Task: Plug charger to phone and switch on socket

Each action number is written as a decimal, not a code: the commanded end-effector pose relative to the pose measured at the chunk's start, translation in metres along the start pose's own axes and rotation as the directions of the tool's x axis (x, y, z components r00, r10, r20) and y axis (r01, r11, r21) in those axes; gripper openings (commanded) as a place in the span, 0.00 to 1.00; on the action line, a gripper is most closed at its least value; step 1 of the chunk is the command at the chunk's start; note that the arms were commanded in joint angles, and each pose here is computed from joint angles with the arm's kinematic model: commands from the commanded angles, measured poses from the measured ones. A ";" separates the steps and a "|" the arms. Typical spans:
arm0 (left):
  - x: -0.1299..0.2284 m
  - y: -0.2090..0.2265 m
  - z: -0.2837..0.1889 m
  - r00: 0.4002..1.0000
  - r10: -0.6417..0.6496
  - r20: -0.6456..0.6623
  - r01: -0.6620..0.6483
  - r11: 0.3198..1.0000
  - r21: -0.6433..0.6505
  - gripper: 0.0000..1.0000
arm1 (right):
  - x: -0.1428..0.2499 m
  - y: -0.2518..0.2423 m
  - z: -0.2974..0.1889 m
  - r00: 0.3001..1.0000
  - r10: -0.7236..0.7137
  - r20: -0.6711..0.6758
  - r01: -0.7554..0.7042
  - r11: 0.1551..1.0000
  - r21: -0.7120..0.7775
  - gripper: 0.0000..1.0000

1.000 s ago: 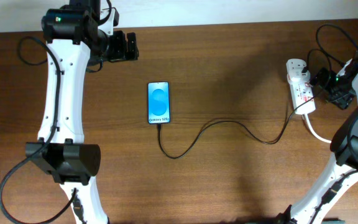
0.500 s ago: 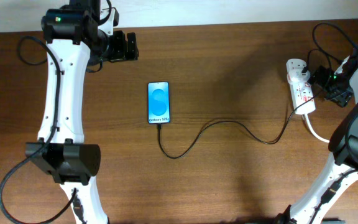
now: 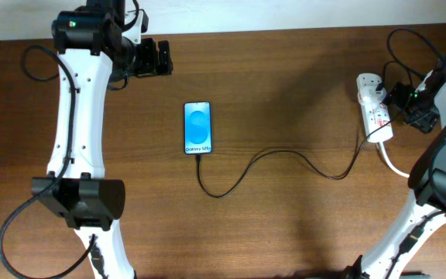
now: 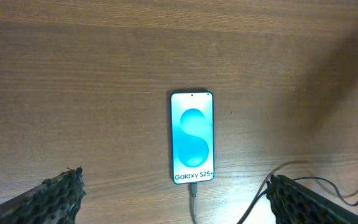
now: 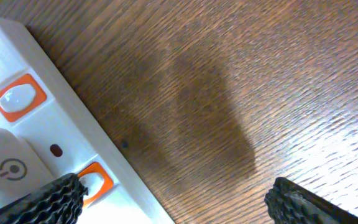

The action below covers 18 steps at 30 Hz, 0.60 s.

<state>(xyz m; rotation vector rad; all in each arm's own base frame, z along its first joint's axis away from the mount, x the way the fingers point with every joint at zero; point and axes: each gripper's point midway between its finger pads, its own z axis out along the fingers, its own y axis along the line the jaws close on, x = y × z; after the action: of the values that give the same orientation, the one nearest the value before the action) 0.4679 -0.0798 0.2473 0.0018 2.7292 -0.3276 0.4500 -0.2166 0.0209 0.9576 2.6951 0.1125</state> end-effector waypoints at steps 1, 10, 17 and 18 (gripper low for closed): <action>0.001 0.003 0.004 1.000 -0.007 -0.010 0.007 1.000 -0.007 0.99 | 0.026 0.020 0.018 0.995 -0.054 -0.087 0.053 0.998 -0.020 0.98; 0.001 0.003 0.004 1.000 -0.006 -0.010 0.006 1.000 -0.007 0.99 | 0.031 0.018 0.021 0.993 -0.052 -0.104 0.050 0.999 -0.017 0.98; 0.001 0.003 0.004 1.000 -0.007 -0.010 0.007 1.000 -0.007 0.99 | 0.051 0.021 0.043 0.982 -0.046 -0.183 0.041 0.999 -0.031 0.98; 0.001 0.003 0.004 1.000 -0.007 -0.010 0.007 1.000 -0.007 0.99 | 0.053 0.021 0.043 0.981 -0.044 -0.190 0.039 0.999 -0.031 0.98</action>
<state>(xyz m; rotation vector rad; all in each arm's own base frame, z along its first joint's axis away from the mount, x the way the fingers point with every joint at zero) 0.4680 -0.0798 0.2471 0.0012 2.7296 -0.3277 0.4458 -0.2122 0.0186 0.9726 2.7199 0.1313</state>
